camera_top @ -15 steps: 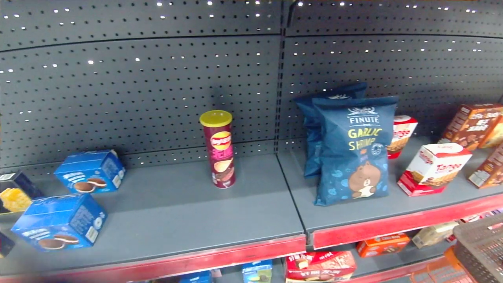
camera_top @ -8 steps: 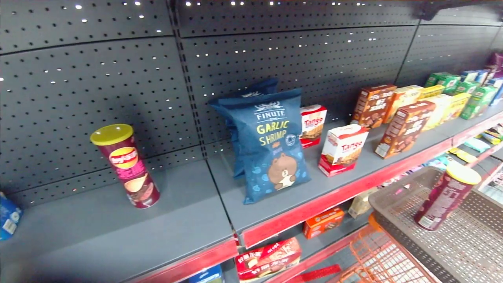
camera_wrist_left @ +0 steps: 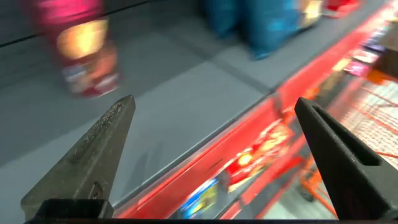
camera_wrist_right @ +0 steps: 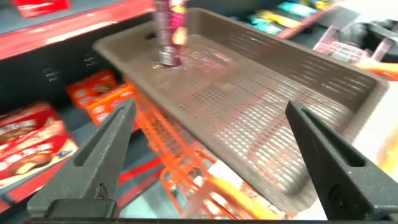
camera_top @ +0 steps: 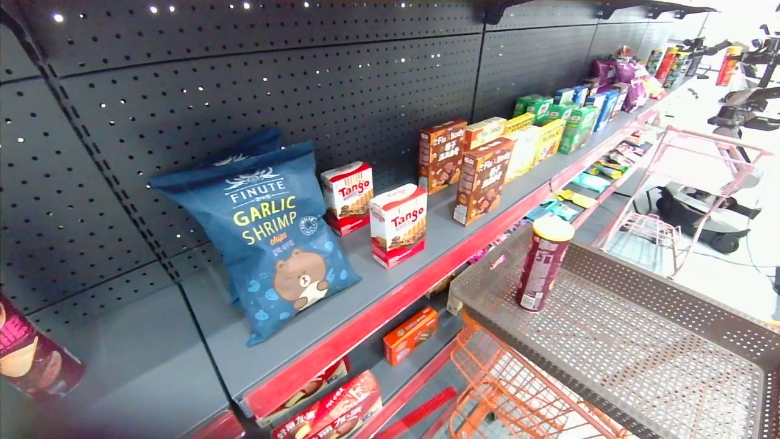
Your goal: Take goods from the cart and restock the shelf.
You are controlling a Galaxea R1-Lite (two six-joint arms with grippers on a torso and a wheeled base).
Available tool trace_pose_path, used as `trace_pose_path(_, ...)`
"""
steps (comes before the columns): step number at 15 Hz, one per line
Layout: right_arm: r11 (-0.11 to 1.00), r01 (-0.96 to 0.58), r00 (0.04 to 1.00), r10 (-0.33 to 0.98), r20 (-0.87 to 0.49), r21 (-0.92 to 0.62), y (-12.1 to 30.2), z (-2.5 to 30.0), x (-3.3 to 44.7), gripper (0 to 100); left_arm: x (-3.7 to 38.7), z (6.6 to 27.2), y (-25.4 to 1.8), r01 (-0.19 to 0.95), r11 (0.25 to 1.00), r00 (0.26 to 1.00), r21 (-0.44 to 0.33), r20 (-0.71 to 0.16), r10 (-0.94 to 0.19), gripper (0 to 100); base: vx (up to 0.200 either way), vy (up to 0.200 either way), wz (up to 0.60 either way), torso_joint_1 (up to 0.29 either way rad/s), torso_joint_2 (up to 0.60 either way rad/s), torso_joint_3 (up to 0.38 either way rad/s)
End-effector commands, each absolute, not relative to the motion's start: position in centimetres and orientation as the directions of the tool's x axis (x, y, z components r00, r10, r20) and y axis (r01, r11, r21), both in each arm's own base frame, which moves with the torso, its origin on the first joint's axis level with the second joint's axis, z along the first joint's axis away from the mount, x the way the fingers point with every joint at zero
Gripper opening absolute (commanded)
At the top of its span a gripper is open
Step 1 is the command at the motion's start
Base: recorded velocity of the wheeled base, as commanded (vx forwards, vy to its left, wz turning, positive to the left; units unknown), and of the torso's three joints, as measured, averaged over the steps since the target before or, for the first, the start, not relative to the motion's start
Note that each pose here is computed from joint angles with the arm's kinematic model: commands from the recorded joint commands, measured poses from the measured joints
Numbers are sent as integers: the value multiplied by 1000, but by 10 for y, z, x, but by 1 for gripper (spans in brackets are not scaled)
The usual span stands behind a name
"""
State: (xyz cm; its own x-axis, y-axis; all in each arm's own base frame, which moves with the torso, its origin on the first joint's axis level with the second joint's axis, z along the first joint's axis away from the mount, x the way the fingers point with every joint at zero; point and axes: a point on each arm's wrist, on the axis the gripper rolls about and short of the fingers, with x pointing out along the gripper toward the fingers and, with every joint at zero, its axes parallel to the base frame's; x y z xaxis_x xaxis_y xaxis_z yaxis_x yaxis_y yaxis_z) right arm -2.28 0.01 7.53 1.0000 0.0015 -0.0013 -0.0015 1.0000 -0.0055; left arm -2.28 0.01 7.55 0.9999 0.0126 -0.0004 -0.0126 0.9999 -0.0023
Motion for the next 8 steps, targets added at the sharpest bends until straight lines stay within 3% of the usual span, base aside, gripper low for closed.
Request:
trace_pose_path(1, 1000, -2, 1000, 2, -2, -6, 0, 75, -23, 100, -23, 75, 0, -12, 1000, 1000, -3, 0, 12, 100, 0, 0, 0, 0, 0, 0)
trace_pose_path(8, 1000, -3, 1000, 3, -2, -6, 0, 75, -23, 100, -23, 76, 0, -14, 1000, 1000, -3, 2, 14, 100, 0, 0, 0, 0, 0, 0)
